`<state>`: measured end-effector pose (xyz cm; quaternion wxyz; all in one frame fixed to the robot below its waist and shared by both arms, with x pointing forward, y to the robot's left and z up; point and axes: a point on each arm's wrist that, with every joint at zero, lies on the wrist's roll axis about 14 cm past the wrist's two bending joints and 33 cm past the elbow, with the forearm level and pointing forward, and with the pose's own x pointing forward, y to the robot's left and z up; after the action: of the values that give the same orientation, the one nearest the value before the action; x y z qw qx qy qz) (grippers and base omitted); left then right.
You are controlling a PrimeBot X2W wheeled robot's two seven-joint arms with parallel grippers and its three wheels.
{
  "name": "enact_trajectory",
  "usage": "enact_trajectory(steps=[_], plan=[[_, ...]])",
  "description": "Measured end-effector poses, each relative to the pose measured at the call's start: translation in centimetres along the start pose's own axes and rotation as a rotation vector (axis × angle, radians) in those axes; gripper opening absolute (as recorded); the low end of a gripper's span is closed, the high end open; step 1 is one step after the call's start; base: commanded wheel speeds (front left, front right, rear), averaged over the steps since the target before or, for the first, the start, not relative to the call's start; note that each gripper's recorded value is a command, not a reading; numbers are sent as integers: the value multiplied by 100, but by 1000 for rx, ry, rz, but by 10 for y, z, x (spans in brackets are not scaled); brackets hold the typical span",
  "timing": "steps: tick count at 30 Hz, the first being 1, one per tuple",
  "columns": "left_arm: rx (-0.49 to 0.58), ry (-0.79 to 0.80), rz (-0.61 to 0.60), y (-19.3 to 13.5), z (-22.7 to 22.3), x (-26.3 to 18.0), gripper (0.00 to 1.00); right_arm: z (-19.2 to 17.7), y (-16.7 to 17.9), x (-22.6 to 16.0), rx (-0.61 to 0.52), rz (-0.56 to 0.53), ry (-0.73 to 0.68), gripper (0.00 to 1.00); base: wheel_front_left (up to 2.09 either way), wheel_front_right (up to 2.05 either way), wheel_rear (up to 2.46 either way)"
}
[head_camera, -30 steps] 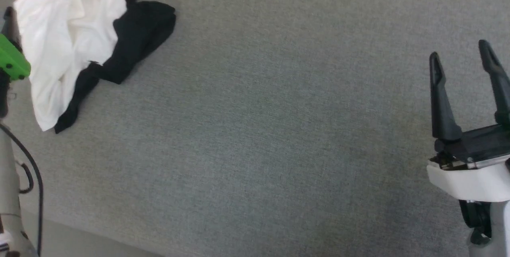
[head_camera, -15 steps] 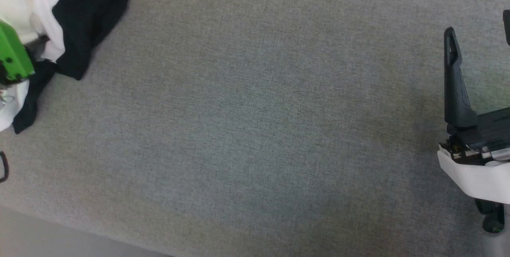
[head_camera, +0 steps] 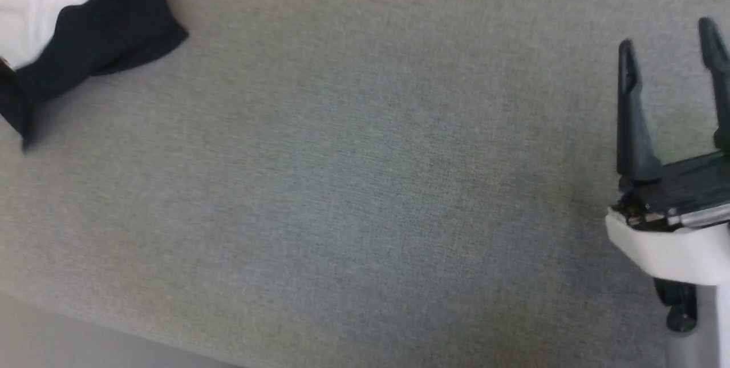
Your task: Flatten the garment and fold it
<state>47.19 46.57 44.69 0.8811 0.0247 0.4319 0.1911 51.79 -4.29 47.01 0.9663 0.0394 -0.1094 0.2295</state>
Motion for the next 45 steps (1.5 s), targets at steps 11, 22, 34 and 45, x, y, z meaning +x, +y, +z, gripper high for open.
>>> enact_trajectory(steps=[11,22,34,45], plan=[[226,-450,-130,-38,133,-133,0,63,13,-22,3,-36,-54,100,0,0,0],[468,-814,-414,-162,194,-274,0,124,-2,-53,-22,-117,-144,100,0,0,0],[724,-859,-941,-365,128,-324,0,154,-58,-120,-96,-332,-144,100,0,0,0],[886,-392,-1203,-448,-53,-240,0,166,-88,-162,-158,-465,-129,100,0,0,0]])
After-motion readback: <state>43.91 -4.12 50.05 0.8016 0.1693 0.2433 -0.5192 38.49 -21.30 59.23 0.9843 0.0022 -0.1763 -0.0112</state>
